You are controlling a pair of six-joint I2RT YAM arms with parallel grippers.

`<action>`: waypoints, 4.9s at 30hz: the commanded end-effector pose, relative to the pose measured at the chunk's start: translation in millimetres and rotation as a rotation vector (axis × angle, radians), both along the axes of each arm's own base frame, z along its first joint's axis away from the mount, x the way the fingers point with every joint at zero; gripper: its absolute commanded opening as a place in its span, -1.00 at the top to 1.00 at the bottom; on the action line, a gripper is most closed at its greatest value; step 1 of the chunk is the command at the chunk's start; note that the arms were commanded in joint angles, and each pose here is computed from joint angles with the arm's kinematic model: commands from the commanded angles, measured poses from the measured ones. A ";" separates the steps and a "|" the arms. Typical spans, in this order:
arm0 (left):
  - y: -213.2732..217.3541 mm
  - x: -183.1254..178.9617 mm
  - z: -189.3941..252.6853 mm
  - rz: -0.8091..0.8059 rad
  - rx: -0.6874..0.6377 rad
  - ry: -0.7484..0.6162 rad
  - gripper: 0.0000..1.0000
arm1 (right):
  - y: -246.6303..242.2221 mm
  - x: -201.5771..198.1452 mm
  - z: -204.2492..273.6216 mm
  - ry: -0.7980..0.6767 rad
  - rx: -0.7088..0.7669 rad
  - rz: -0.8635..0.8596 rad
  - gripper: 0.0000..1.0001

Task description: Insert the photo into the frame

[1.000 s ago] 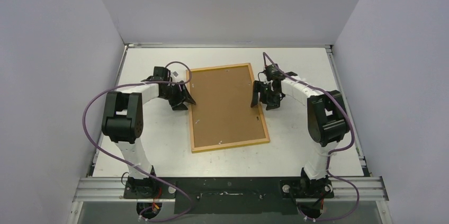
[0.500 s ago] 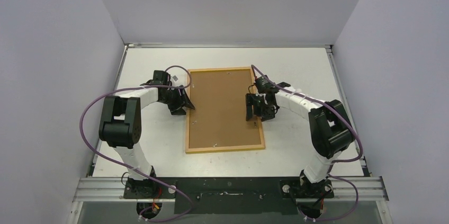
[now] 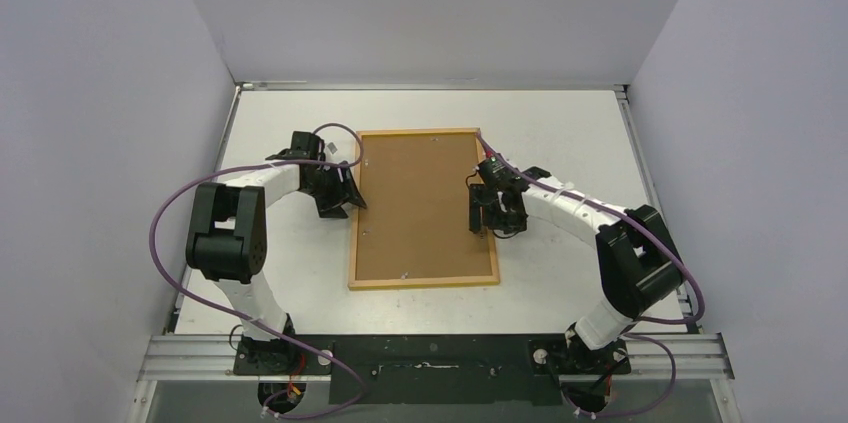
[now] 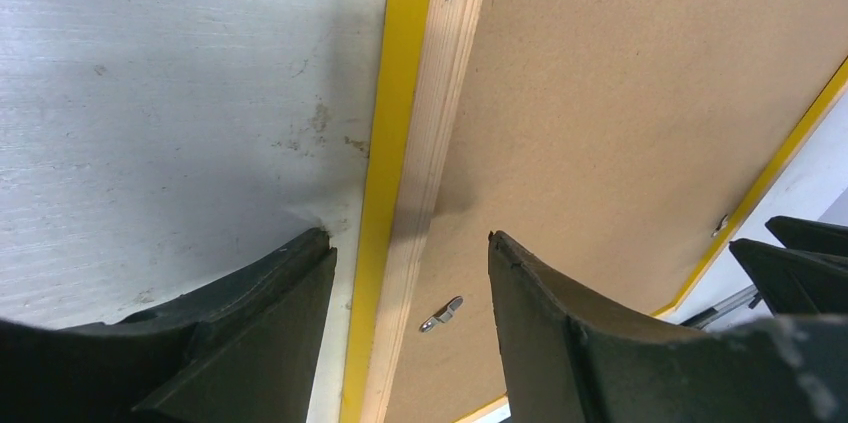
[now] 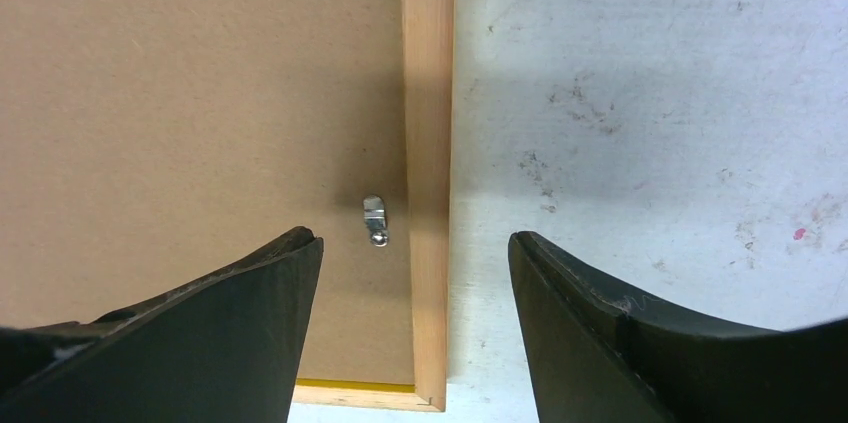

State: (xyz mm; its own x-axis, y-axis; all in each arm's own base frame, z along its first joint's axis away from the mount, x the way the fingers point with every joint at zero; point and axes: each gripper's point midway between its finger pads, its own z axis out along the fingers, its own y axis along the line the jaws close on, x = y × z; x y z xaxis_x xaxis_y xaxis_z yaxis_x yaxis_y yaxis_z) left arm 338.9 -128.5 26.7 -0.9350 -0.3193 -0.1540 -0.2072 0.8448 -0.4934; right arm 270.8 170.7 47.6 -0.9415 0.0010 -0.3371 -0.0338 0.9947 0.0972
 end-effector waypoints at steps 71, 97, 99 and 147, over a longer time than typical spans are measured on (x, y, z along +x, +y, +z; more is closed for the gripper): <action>-51.3 -134.0 -19.6 -0.061 -0.056 0.096 0.56 | 108.4 -96.9 22.3 0.003 0.359 -0.021 0.17; -56.6 -139.5 -29.9 -0.102 -0.049 0.128 0.58 | 120.7 -103.6 -9.1 0.099 0.410 -0.078 0.52; -56.6 -139.5 -29.9 -0.103 -0.048 0.129 0.58 | 124.1 -104.2 -9.2 0.106 0.424 -0.069 0.52; -78.7 -138.8 -22.7 -0.153 -0.146 0.114 0.58 | 149.8 -95.8 22.0 0.108 0.898 -0.493 0.53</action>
